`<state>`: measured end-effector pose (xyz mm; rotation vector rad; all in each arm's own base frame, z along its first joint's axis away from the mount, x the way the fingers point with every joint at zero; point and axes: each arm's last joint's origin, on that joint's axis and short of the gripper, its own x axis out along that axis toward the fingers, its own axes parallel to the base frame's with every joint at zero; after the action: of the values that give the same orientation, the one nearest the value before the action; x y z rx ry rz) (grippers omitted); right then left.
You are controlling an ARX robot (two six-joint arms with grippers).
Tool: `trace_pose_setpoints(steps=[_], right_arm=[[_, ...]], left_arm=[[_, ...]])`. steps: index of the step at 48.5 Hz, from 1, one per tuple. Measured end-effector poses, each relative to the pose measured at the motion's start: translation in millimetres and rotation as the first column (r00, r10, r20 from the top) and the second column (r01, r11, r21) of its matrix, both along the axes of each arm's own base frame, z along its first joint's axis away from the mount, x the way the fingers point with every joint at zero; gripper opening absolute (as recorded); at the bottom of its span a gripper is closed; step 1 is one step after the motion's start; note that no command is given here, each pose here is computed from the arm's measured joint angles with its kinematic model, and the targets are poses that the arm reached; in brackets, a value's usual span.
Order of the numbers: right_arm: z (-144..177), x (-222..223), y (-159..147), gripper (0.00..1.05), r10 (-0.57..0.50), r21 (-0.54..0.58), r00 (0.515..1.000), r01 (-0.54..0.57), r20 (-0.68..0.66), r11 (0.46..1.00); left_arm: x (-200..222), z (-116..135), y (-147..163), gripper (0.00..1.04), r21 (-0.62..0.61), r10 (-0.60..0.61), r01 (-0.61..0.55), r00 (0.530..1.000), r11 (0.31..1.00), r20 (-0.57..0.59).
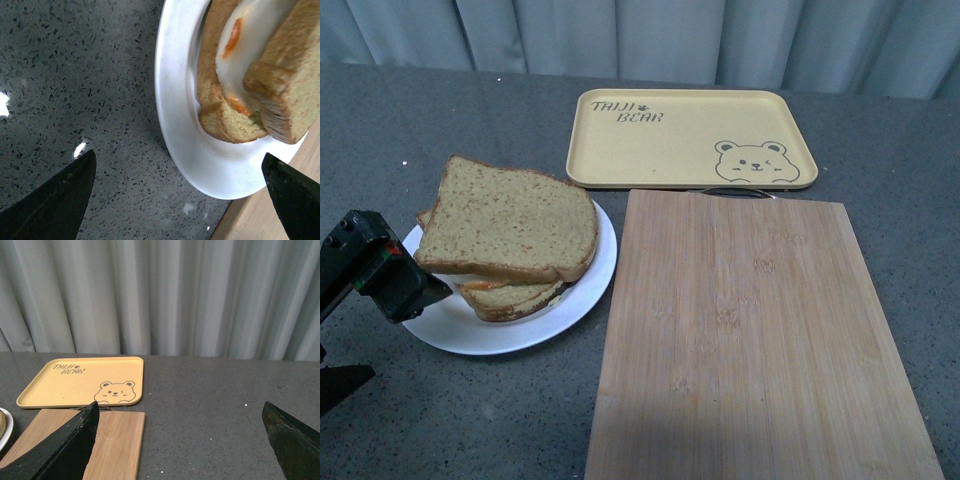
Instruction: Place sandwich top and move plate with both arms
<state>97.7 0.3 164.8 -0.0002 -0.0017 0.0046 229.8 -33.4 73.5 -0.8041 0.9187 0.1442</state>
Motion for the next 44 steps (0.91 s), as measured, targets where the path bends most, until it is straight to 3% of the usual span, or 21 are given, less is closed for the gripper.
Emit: trace_pose_setpoints(steps=[15,34,44], right_arm=[[0,0,0,0.95,0.000,0.000,1.000,0.000,0.000,1.000],[0,0,0,0.95,0.000,0.000,1.000,0.000,0.000,1.000],[0,0,0,0.95,0.000,0.000,1.000,0.000,0.000,1.000]], left_arm=[[14,-17,-11,0.97,-0.022,0.000,-0.001,0.999,1.000,-0.037],[31,-27,-17,0.30,-0.044,0.031,-0.035,0.996,0.998,-0.084],[40,-19,-17,0.09,-0.101,0.057,-0.063,0.996,0.993,-0.067]])
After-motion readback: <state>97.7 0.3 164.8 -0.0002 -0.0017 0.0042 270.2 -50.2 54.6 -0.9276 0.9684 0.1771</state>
